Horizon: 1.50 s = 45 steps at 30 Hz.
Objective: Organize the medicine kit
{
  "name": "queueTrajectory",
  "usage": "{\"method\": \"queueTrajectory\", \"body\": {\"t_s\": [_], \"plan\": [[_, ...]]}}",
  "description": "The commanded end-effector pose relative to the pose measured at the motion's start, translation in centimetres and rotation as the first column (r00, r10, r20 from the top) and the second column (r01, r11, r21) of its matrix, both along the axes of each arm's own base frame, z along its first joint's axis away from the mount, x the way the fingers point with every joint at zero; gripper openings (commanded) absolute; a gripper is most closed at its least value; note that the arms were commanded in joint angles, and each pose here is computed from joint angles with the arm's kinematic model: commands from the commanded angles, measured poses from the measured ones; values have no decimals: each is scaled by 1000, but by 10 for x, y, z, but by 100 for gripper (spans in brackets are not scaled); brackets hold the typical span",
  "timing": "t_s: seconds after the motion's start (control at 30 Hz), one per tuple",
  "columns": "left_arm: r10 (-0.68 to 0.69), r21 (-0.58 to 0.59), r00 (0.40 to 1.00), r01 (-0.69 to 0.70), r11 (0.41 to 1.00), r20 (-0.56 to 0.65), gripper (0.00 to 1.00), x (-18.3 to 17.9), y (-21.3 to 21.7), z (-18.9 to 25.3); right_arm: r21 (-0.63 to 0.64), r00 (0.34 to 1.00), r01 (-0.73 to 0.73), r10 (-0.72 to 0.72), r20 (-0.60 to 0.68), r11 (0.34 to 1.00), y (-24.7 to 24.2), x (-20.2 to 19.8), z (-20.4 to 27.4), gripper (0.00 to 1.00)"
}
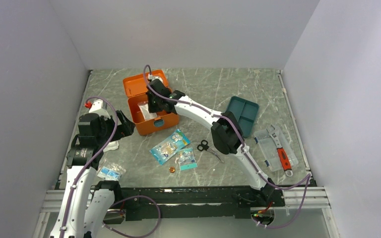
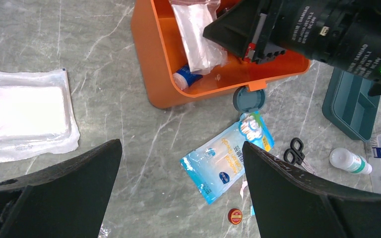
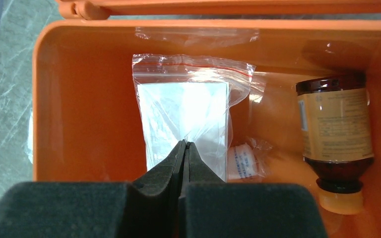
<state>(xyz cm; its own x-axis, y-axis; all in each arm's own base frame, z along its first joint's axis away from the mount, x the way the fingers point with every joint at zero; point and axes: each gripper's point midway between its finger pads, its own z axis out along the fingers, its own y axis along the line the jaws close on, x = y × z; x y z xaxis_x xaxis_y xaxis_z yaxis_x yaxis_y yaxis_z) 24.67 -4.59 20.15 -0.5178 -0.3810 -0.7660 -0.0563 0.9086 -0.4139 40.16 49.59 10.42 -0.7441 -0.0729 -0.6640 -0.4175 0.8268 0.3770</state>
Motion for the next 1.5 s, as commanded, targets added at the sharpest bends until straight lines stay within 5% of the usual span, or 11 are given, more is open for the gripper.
{"method": "queueTrajectory", "body": {"t_s": [0.0,0.1,0.37,0.63,0.93,1.47], "plan": [[-21,-5,999,21,1000,38,99,3,-4,10,52,1000,-10,11,-12,999,15,-3,11,0],[-20,-5,999,20,1000,36,99,3,-4,10,59,1000,-12,12,-10,998,15,-3,14,1],[-13,2,1000,13,1000,28,99,4,-2,8,107,998,-12,4,70,994,14,1,62,42],[-10,13,1000,10,1000,17,99,5,0,5,129,978,1,-29,209,992,-10,2,129,62],[-43,19,999,43,999,-17,99,6,-3,-3,97,937,58,-88,339,994,-71,-18,193,70],[-153,17,978,156,988,-141,99,4,-29,-29,-37,966,173,-162,201,984,-181,-97,117,76]]}}
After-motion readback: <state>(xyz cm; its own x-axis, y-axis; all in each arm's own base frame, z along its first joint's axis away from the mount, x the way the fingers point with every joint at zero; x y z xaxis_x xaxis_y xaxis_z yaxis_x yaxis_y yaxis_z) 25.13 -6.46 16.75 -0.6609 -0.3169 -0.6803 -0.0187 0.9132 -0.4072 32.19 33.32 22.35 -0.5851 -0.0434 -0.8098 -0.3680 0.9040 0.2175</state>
